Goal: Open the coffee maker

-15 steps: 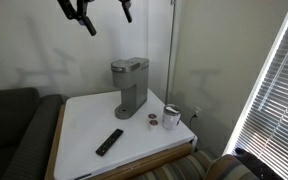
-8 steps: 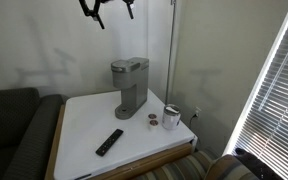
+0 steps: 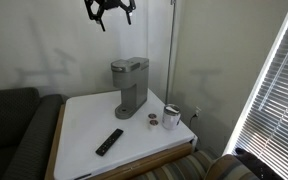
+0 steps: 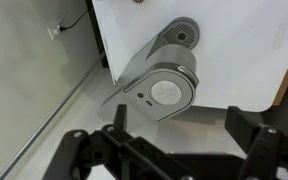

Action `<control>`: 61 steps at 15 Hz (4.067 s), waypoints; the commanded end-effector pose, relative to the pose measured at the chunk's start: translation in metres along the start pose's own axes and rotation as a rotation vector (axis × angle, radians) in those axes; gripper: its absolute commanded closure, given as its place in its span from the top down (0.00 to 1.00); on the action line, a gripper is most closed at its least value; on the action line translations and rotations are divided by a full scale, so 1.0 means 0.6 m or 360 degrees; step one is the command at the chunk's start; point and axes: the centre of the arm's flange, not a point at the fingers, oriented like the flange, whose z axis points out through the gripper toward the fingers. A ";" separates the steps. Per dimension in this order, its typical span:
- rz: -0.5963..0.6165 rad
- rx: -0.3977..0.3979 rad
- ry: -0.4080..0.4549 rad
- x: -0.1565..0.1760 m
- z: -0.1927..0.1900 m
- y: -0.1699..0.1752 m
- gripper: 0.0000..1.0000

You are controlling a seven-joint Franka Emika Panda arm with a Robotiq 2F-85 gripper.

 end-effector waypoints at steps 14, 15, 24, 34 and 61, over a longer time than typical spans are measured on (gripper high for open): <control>0.0641 0.0118 0.0123 0.095 -0.018 0.004 1.00; 0.0734 0.0137 0.0103 0.105 -0.018 0.009 1.00; 0.0953 0.0104 0.0060 0.114 -0.011 0.003 1.00; 0.0900 0.0208 -0.0431 0.162 0.016 -0.008 1.00; 0.1169 0.0337 -0.0705 0.224 0.205 0.049 0.00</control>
